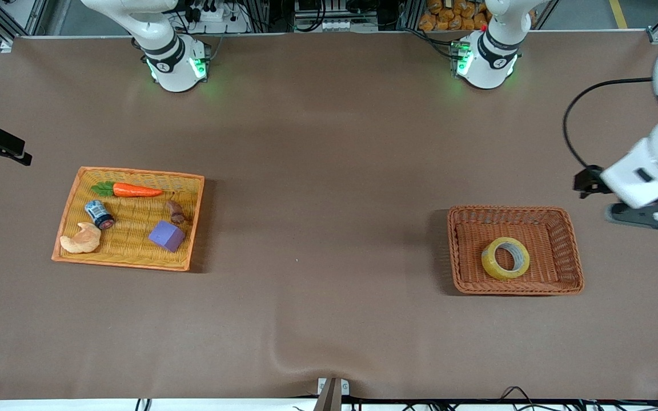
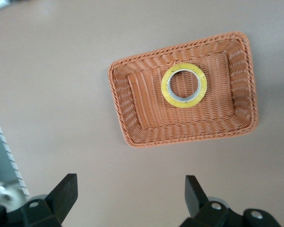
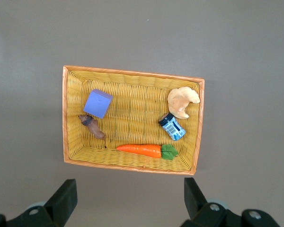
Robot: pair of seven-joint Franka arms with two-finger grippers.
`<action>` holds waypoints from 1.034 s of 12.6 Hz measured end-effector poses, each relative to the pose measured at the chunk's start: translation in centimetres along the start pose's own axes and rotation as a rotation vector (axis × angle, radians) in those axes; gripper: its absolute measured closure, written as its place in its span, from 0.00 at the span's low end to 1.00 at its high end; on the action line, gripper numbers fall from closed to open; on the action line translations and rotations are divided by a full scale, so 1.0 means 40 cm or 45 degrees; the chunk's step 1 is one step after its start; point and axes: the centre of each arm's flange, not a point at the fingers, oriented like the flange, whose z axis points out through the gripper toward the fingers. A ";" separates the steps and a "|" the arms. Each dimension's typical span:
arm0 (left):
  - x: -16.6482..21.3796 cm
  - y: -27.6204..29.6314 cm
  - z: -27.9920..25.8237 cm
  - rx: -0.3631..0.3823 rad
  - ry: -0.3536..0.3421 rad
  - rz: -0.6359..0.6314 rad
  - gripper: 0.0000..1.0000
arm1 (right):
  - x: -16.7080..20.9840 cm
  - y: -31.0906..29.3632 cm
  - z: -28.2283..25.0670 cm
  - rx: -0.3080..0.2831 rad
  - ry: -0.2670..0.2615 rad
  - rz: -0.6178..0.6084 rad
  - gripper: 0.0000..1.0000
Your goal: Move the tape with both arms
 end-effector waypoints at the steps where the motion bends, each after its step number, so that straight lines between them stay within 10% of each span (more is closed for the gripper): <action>1: -0.014 -0.073 0.008 -0.059 -0.002 -0.067 0.00 | 0.000 0.000 0.000 0.000 -0.001 0.000 0.00; 13: 0.002 -0.092 0.095 -0.217 -0.073 -0.126 0.00 | 0.000 0.000 0.001 0.000 -0.002 -0.001 0.00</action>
